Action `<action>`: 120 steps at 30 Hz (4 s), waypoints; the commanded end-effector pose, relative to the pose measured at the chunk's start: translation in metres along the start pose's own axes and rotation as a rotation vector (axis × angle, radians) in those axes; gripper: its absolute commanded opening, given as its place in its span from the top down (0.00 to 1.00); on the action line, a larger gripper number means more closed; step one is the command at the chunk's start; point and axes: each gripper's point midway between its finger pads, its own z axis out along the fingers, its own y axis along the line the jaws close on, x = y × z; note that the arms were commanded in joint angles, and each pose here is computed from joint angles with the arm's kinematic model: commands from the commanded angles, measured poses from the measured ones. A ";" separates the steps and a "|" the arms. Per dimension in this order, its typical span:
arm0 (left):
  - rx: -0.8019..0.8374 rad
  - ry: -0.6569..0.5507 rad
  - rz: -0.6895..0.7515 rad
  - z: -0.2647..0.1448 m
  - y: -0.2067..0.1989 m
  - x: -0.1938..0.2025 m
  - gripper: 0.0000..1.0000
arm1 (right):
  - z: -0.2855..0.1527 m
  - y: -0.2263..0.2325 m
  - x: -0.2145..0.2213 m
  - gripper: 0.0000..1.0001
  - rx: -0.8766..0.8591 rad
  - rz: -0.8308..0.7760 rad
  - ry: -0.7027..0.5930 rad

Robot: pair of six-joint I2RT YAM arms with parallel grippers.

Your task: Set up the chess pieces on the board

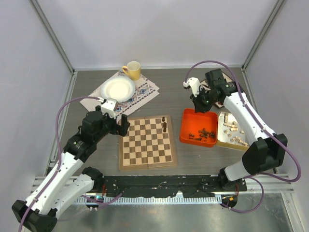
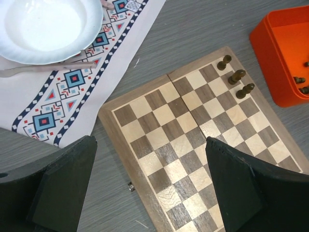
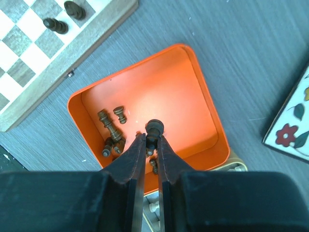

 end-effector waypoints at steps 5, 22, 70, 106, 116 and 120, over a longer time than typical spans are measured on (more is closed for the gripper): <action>-0.070 -0.043 0.057 -0.002 0.015 -0.009 0.01 | -0.026 0.003 -0.047 0.99 -0.025 -0.085 -0.090; -0.124 -0.071 0.083 -0.007 0.026 -0.008 0.00 | 0.005 0.045 -0.142 0.99 -0.124 -0.224 -0.169; -0.106 -0.131 0.079 -0.016 0.023 -0.016 0.00 | 0.177 0.100 -0.100 0.93 -0.200 -0.282 0.229; -0.103 -0.134 0.076 -0.016 0.023 -0.016 0.00 | 0.133 0.103 -0.151 0.63 -0.174 -0.297 0.078; -0.050 -0.168 0.019 -0.019 0.012 -0.025 0.01 | 0.075 0.100 -0.163 0.62 -0.138 -0.322 -0.017; 0.035 -0.190 -0.061 -0.016 -0.006 -0.035 0.00 | 0.060 0.087 -0.141 0.62 -0.126 -0.282 -0.011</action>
